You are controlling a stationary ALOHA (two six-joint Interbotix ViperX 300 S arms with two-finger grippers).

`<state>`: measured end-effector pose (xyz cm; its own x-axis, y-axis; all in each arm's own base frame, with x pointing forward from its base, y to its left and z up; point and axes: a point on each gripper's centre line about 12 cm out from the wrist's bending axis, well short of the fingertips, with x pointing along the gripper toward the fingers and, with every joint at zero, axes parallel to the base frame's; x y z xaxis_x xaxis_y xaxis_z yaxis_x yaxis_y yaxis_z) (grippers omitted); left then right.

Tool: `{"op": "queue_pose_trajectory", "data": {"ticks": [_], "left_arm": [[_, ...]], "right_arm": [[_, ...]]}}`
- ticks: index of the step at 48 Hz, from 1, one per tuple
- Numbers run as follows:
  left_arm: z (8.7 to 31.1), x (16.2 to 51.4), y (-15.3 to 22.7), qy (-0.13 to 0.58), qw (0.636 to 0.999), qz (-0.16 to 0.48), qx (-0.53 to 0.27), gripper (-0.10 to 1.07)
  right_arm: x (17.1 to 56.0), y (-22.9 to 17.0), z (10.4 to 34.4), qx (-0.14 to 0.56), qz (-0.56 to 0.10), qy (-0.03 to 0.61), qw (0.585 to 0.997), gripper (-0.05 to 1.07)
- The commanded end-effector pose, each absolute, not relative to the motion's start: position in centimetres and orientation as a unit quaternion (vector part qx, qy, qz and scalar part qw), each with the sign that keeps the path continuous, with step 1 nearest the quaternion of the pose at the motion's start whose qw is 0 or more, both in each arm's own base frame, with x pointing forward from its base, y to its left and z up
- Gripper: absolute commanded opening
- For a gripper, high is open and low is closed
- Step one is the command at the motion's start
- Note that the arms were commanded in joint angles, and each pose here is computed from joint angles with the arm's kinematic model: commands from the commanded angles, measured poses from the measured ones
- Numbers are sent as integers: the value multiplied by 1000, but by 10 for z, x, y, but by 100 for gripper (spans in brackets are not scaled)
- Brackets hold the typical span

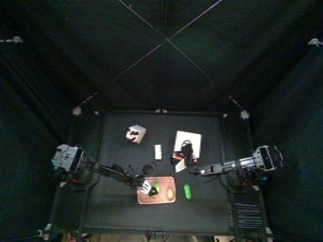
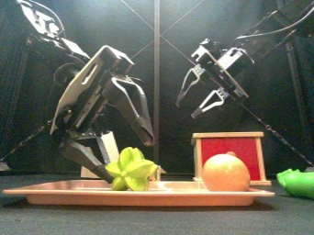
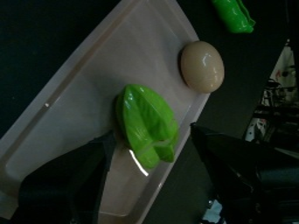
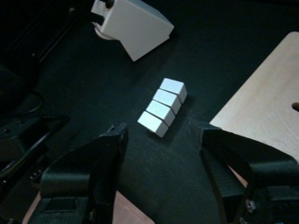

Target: Put starfruit on plate

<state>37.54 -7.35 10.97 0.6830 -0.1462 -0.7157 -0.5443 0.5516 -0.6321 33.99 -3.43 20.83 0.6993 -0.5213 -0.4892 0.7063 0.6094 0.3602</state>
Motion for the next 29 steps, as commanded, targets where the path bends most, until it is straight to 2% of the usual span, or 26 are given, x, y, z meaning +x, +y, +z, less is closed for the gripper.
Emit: {"op": "queue_pose_trajectory", "data": {"ticks": [1,29], "left_arm": [[124,381,-73,362,803,114,-460,100],[125,381,-73,361,803,113,-460,100]], "right_arm": [[340,-35,219,276,-345,156,883,90],[340,-35,218,275,-345,157,884,90]]}}
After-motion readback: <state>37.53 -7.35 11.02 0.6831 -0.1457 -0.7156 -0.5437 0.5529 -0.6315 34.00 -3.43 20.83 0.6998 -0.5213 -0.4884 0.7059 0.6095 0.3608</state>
